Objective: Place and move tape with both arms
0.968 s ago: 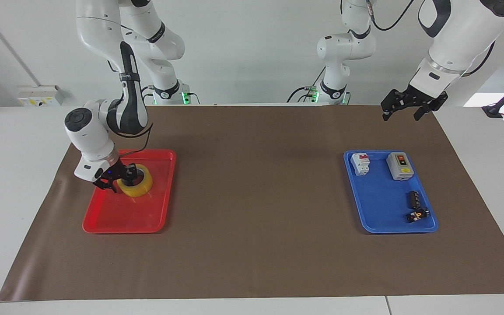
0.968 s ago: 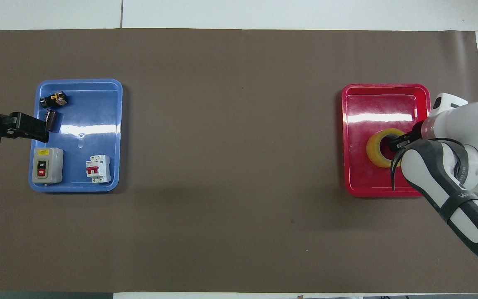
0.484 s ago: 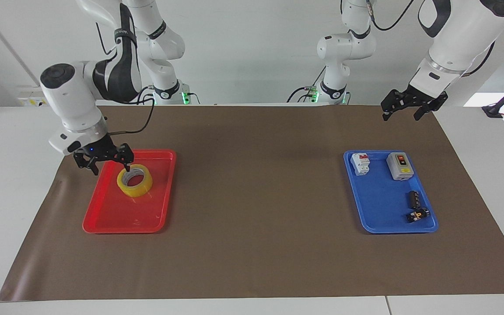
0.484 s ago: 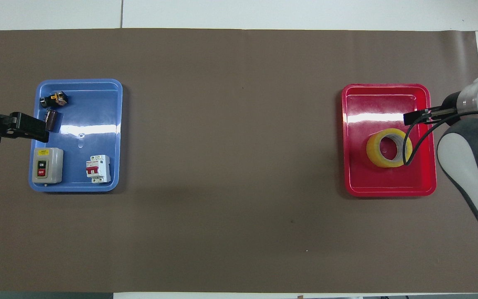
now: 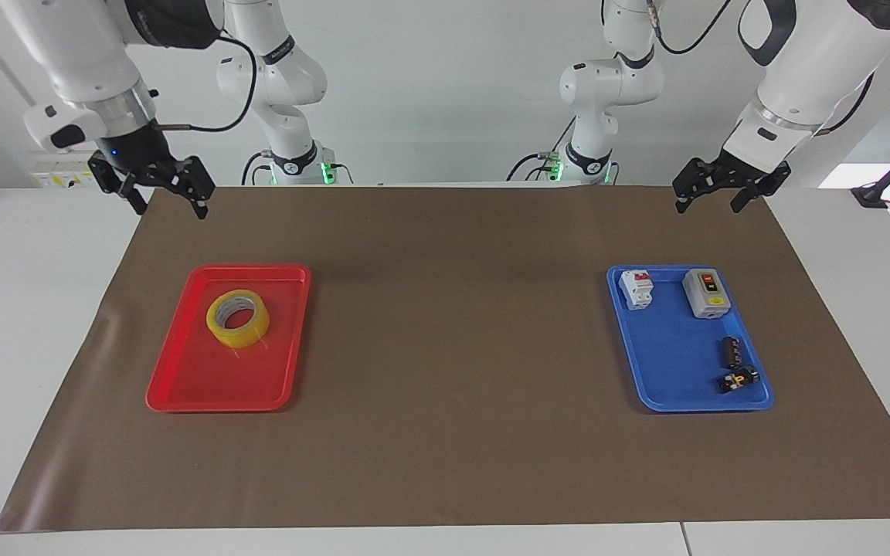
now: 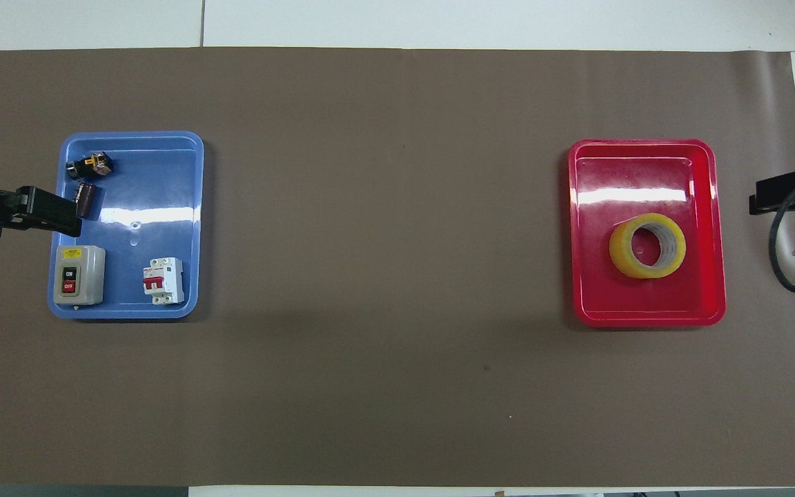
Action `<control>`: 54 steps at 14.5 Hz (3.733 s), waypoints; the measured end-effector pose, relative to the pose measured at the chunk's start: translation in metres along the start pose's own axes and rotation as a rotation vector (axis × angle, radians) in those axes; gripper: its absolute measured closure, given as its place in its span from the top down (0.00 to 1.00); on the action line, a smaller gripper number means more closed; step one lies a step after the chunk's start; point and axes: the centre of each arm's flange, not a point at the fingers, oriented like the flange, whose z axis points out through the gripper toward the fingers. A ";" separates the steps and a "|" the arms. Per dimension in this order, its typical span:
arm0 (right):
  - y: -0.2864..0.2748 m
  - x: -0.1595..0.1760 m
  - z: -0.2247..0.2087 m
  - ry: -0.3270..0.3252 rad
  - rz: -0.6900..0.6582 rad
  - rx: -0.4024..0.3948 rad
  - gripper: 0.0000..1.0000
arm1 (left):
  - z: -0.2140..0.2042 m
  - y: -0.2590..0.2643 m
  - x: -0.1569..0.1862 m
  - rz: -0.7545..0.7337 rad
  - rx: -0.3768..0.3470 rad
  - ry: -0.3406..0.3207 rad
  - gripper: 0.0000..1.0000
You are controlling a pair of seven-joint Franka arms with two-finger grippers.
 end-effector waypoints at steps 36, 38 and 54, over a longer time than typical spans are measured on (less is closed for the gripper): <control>-0.029 -0.016 -0.001 -0.064 -0.030 -0.007 1.00 | 0.000 0.000 0.000 0.000 0.000 0.000 1.00; -0.029 -0.016 -0.001 -0.064 -0.030 -0.007 1.00 | 0.000 0.000 0.000 0.000 0.000 0.000 1.00; -0.029 -0.015 -0.001 -0.064 -0.030 -0.007 1.00 | 0.000 0.000 0.000 0.000 0.000 0.000 1.00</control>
